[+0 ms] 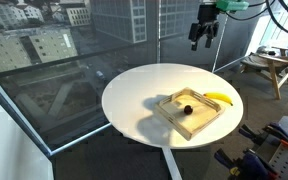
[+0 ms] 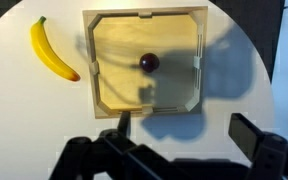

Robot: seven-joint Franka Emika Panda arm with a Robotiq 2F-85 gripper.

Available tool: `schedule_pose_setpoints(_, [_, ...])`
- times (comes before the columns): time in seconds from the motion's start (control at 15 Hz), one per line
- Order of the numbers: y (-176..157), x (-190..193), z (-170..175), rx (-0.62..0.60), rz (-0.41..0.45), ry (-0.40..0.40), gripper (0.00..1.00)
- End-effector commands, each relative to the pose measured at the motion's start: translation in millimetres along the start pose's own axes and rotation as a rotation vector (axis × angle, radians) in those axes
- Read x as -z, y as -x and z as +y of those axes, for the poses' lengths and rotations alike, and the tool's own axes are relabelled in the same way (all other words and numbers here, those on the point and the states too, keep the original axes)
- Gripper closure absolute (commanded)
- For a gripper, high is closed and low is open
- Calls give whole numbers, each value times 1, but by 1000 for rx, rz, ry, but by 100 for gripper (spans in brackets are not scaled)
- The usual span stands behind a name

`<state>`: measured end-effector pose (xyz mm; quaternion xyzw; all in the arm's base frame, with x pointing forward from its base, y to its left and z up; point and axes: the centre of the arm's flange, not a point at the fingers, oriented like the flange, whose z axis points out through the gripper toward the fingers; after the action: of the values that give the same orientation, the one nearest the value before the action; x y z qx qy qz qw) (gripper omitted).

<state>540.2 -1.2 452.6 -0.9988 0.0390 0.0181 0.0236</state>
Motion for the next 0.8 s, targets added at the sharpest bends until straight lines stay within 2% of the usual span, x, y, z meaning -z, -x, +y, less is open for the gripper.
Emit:
schedule_pose_setpoints(0.0, [-14, -6, -6, 9, 22, 11, 0])
schedule_pose_setpoints(0.73, [-26, -46, -16, 24, 51, 22, 0])
